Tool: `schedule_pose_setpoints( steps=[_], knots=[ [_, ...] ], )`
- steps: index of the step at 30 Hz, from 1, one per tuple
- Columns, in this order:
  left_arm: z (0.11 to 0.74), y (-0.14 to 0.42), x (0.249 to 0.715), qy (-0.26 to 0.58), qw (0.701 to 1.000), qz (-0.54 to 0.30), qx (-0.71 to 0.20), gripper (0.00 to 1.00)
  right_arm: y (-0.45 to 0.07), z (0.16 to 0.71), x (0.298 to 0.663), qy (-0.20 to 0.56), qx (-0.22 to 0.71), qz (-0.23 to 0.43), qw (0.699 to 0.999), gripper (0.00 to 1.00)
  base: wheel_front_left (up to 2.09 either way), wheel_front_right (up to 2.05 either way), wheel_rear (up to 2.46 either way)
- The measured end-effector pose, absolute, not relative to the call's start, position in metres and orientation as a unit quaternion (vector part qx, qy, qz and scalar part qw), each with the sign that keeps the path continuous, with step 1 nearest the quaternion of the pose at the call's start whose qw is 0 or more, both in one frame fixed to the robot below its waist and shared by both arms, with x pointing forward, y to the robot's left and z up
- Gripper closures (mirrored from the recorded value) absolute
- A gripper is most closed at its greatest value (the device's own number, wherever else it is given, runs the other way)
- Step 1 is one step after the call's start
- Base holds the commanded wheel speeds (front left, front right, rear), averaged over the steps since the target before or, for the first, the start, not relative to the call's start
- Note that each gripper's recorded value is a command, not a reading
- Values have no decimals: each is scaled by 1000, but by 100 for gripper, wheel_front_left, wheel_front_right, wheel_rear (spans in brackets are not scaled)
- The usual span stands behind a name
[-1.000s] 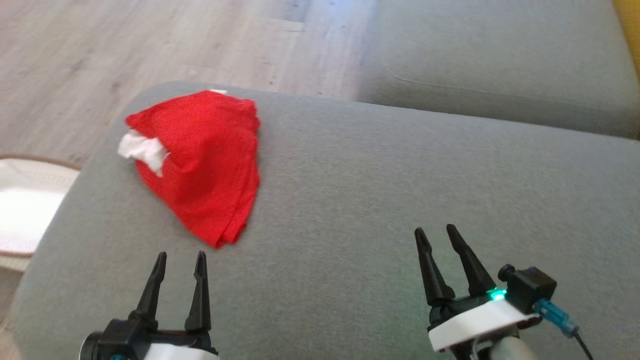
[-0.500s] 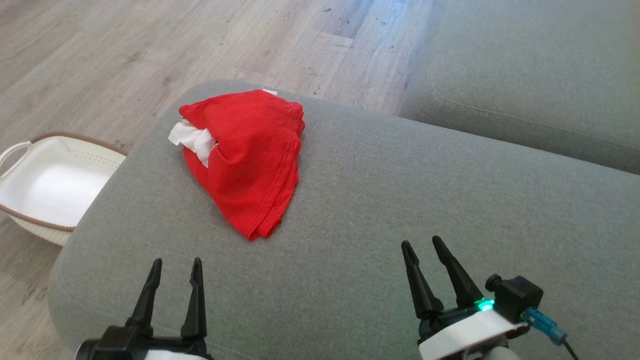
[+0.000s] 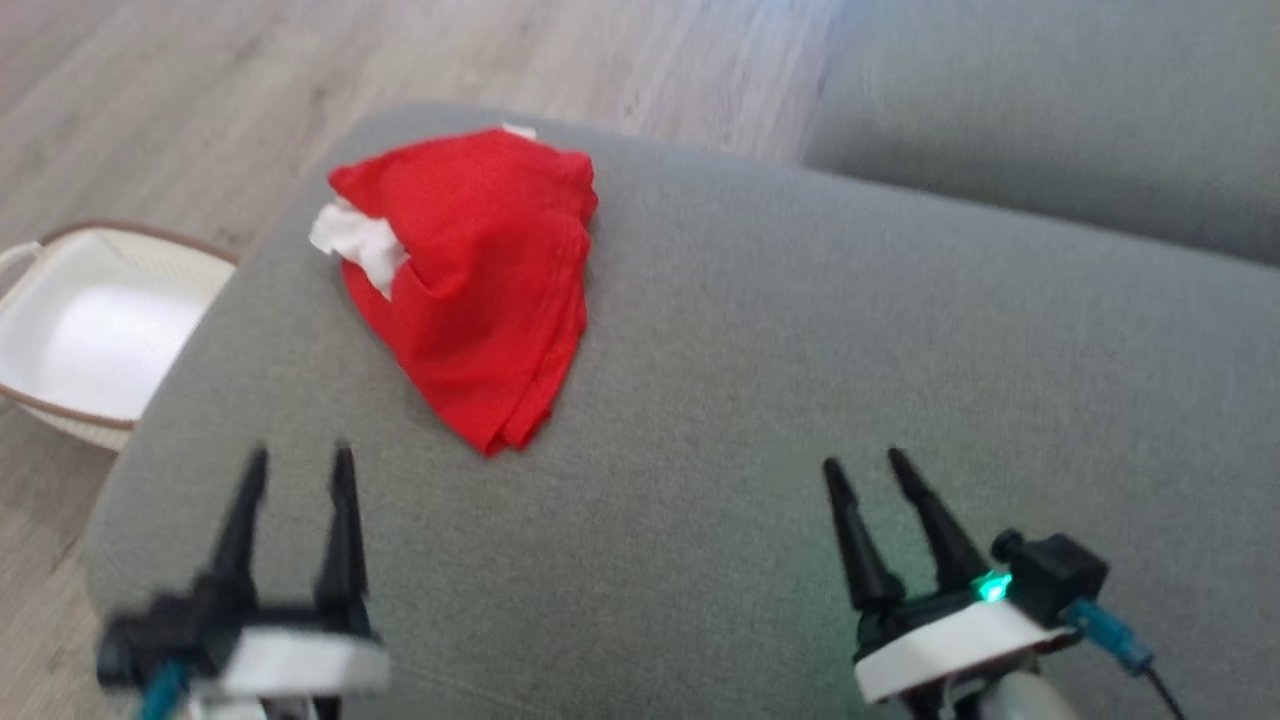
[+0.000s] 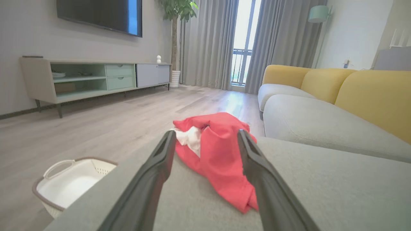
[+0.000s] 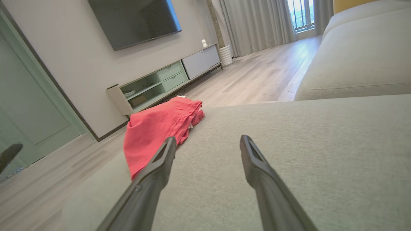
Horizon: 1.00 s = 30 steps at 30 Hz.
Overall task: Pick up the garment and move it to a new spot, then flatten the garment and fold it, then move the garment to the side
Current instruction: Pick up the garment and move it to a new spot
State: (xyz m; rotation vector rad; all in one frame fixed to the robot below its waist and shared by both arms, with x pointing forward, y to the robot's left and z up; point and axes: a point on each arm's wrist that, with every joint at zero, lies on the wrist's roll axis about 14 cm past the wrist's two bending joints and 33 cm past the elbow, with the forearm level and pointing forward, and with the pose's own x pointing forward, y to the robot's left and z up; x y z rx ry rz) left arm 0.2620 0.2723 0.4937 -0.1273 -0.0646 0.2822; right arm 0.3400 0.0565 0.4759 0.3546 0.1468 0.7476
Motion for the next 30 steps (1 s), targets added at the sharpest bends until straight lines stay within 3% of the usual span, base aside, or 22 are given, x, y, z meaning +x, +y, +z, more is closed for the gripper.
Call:
schedule_pose_setpoints(
  steps=[5, 7, 14, 21, 30],
  knots=[
    [522, 295, 311, -51, 991, 121, -12, 0, 44, 471, 371, 62, 168, 338, 924, 0, 0, 0, 0],
    [533, 308, 351, -50, 993, 106, -1, 0, 33, 470, 397, 50, 173, 314, 932, 0, 0, 0, 0],
    [515, 335, 444, 95, 992, 62, 60, 0, 11, 451, 438, 46, 173, 273, 945, 0, 0, 0, 0],
    [443, 349, 474, 275, 958, 48, 68, 0, -18, 424, 461, 62, 170, 227, 957, 0, 0, 0, 0],
    [394, 337, 495, 370, 928, 31, 37, 0, -45, 409, 468, 70, 154, 193, 966, 0, 0, 0, 0]
  ],
)
